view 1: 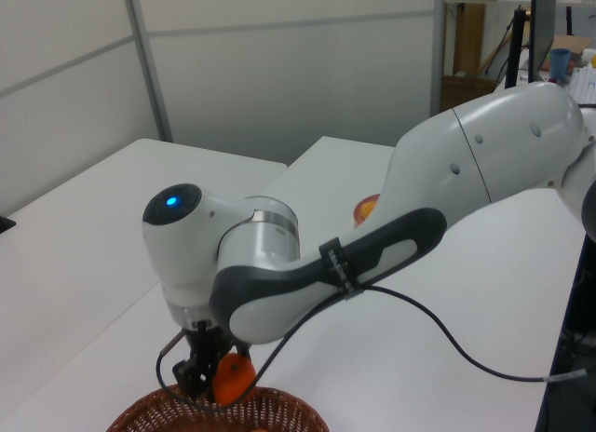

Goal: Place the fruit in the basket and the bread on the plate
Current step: 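Carry the orange into the basket beside the apple and release, then move to the braided bread roll and grasp its middle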

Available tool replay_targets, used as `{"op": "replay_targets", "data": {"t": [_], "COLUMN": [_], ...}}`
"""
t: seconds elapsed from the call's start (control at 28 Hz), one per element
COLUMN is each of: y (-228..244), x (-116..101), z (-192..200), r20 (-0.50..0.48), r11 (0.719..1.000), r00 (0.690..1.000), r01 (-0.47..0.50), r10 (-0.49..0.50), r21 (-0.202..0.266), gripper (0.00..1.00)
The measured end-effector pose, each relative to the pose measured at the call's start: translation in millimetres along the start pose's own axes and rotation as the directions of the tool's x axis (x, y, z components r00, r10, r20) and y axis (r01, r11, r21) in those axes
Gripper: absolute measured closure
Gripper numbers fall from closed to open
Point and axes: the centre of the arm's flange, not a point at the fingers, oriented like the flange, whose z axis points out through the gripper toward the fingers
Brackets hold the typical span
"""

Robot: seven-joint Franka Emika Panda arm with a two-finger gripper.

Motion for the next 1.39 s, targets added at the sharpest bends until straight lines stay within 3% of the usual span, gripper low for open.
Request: {"op": "replay_targets", "data": {"t": [0.18, 0.32, 0.5, 0.61, 0.79, 1.07, 1.18, 1.29, 1.39], "y": [-22.1, -27.3, -14.9, 9.2, 85.4, 271.4, 334.0, 375.0, 393.1], "x": [-14.4, -17.3, -6.5, 11.8, 47.5, 90.2, 94.5, 94.6, 92.6], "z": [9.7, 17.6, 16.6, 15.6, 17.5, 34.7, 45.6, 53.2, 59.3], "r20": [0.013, 0.022, 0.015, 0.005, 0.026, 0.101, 0.134, 0.156, 0.169], "r11": [1.0, 0.999, 1.0, 0.999, 0.997, 0.988, 0.966, 0.921, 0.882], "r00": [1.0, 0.999, 1.0, 0.999, 0.999, 0.986, 0.959, 0.911, 0.869], "r01": [0.027, 0.034, 0.008, -0.039, -0.045, 0.142, 0.256, 0.389, 0.471], "r10": [-0.027, -0.034, -0.007, 0.039, 0.046, -0.135, -0.248, -0.381, -0.465], "r21": [-0.007, -0.013, -0.018, -0.025, -0.056, -0.064, -0.046, -0.018, 0.003], "gripper": [0.17, 0.0, 0.0, 0.0, 0.0, 0.0, 0.0, 0.0, 0.0]}}
